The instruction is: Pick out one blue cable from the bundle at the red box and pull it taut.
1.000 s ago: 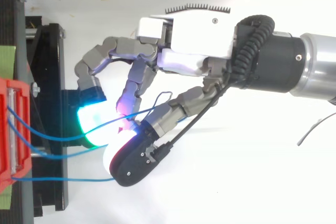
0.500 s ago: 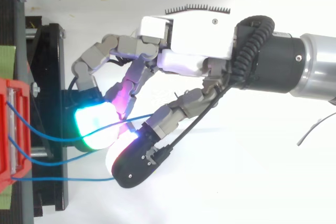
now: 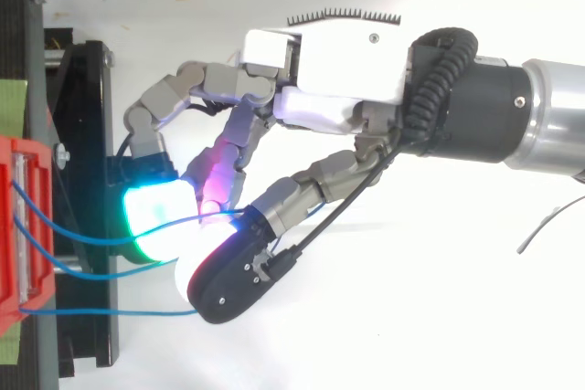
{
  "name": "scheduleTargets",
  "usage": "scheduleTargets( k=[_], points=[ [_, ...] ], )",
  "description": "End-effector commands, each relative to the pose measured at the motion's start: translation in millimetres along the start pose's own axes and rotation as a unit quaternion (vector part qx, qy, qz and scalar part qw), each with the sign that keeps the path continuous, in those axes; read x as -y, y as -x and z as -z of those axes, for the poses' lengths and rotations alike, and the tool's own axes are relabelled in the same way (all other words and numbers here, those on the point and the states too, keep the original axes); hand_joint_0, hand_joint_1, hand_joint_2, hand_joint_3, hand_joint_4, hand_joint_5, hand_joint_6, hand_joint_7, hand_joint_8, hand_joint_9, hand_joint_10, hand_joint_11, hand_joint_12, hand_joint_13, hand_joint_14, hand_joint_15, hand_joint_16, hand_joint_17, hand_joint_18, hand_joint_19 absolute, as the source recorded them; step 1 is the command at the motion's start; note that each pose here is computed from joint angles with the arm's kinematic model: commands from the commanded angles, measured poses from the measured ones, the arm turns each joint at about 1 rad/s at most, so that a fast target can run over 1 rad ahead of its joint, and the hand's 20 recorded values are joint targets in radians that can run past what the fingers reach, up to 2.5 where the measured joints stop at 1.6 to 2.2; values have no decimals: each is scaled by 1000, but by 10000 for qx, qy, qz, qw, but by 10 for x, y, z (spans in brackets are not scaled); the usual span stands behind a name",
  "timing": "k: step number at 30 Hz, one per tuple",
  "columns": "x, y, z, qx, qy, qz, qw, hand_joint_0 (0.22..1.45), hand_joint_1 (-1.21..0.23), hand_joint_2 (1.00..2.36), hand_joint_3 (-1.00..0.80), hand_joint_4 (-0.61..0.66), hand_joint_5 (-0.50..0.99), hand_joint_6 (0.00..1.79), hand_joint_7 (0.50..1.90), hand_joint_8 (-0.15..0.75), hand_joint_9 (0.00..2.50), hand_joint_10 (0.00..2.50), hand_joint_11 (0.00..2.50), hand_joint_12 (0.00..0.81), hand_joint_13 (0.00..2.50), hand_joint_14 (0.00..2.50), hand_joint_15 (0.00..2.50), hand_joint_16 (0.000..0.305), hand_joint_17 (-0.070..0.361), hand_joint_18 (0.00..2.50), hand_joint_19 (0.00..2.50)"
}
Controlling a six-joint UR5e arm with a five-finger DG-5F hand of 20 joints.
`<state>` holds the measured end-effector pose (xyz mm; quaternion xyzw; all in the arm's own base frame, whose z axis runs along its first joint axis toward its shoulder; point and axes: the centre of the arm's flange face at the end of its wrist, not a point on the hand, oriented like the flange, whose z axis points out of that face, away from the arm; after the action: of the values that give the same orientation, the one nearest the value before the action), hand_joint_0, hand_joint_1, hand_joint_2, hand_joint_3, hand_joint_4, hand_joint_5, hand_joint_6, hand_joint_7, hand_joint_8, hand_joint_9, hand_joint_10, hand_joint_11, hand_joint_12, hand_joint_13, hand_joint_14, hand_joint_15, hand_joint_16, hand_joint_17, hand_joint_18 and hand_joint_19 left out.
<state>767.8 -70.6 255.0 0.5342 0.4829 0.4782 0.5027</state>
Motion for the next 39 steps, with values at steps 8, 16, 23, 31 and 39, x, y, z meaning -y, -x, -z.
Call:
scheduleTargets(
  k=[8, 16, 23, 31, 39],
  points=[
    [4, -1, -1, -1, -3, 1, 10000, 386, -776, 1000, -500, -93, -47, 856, 1029, 273, 1364, 34, 1029, 410, 928, 21, 565, 60, 136, 933, 507],
    [4, -1, -1, -1, -3, 1, 10000, 424, -733, 1000, -500, -75, -48, 851, 1029, 273, 1396, 33, 1031, 395, 954, 20, 580, 57, 128, 930, 536],
    [0, -2, -5, -1, 20, -3, 10000, 497, -615, 1000, -500, -93, -49, 846, 1075, 244, 1405, 35, 1055, 374, 952, 23, 593, 51, 115, 899, 557],
    [0, 10, -5, 6, 20, -4, 10000, 585, -718, 1003, -464, -139, -38, 852, 1096, 221, 1414, 37, 1073, 354, 947, 24, 609, 46, 104, 859, 576],
    [-12, 8, -3, -2, 27, -5, 10000, 602, -788, 1015, -298, -115, -14, 845, 1070, 198, 1456, 37, 998, 344, 970, 22, 591, 45, 102, 859, 582]
  ],
)
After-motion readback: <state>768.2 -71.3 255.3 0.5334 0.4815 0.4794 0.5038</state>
